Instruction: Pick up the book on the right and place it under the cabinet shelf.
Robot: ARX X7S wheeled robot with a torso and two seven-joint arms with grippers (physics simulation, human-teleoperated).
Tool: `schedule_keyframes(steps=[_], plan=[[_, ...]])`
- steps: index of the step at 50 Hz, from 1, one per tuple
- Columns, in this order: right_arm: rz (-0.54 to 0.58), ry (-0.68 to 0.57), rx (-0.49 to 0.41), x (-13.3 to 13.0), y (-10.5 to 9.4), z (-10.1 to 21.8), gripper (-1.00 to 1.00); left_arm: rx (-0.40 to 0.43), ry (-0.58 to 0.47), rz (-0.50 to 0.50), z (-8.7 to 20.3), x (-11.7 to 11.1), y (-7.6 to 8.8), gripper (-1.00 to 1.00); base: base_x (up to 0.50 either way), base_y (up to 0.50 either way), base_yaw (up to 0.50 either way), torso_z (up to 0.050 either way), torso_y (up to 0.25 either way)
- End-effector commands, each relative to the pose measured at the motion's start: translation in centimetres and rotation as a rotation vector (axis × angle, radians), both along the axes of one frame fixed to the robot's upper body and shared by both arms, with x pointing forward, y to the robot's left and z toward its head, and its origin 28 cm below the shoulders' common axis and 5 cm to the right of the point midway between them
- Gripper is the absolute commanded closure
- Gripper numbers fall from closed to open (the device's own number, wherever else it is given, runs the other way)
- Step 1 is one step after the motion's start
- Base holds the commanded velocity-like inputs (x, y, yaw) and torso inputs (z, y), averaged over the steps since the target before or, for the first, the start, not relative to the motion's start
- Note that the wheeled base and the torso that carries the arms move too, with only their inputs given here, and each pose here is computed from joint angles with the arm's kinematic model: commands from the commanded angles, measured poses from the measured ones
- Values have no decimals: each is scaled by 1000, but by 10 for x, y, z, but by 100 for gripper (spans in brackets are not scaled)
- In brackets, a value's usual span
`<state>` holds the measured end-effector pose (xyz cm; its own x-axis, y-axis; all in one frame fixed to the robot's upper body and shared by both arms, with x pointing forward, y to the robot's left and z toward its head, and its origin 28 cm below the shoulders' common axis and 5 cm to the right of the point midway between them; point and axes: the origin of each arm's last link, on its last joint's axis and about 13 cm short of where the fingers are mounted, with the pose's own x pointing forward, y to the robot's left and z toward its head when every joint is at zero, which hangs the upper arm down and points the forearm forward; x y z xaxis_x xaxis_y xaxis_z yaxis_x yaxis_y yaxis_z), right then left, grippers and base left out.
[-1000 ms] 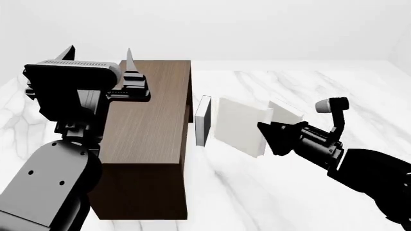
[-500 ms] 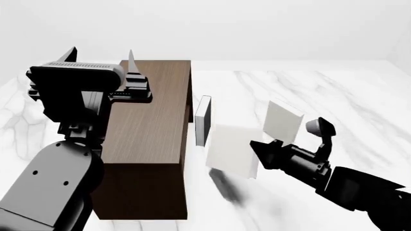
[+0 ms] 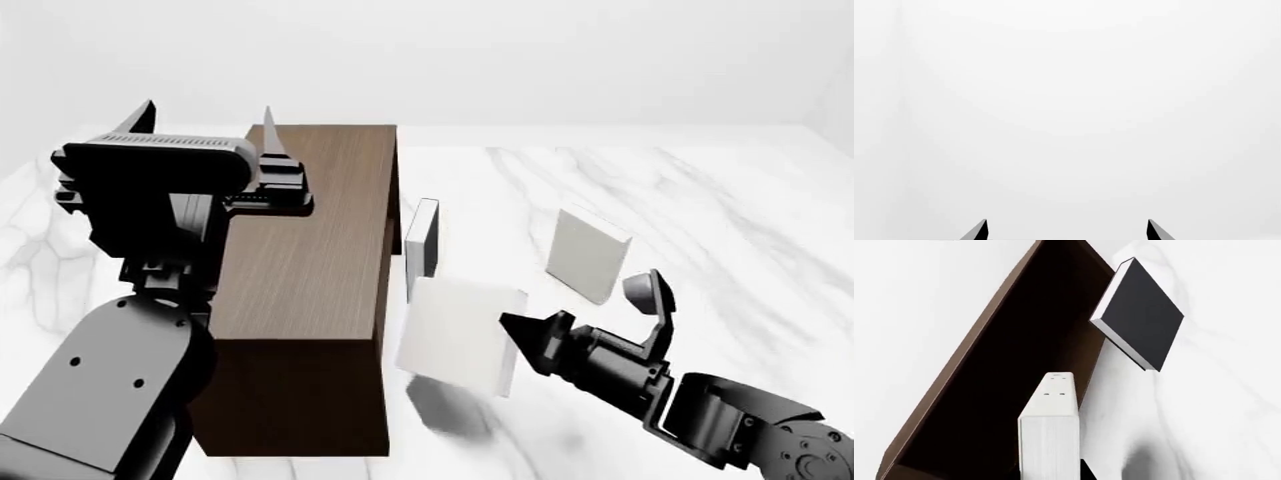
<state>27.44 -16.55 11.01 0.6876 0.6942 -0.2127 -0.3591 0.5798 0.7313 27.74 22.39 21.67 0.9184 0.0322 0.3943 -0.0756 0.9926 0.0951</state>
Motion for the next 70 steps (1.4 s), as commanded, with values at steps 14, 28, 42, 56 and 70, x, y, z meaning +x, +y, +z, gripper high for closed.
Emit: schedule_keyframes(steps=[14, 28, 42, 56, 70], plan=[[-54, 56, 107, -11, 0, -18, 100, 6, -4, -4, 3, -1, -1, -100, 0, 0, 0, 0, 1], [-127, 138, 20, -2, 3, -18, 100, -6, -11, -6, 4, -4, 1, -100, 0, 0, 0, 0, 1], [-112, 165, -31, 2, 6, -18, 100, -25, -17, 2, 3, -6, 7, -100, 0, 0, 0, 1, 1], [-85, 181, -76, 12, 11, -19, 100, -35, -19, 8, 2, -5, 9, -100, 0, 0, 0, 0, 1], [-80, 199, -142, 27, 16, -20, 100, -40, -21, 10, 2, -7, 12, -100, 0, 0, 0, 0, 0]])
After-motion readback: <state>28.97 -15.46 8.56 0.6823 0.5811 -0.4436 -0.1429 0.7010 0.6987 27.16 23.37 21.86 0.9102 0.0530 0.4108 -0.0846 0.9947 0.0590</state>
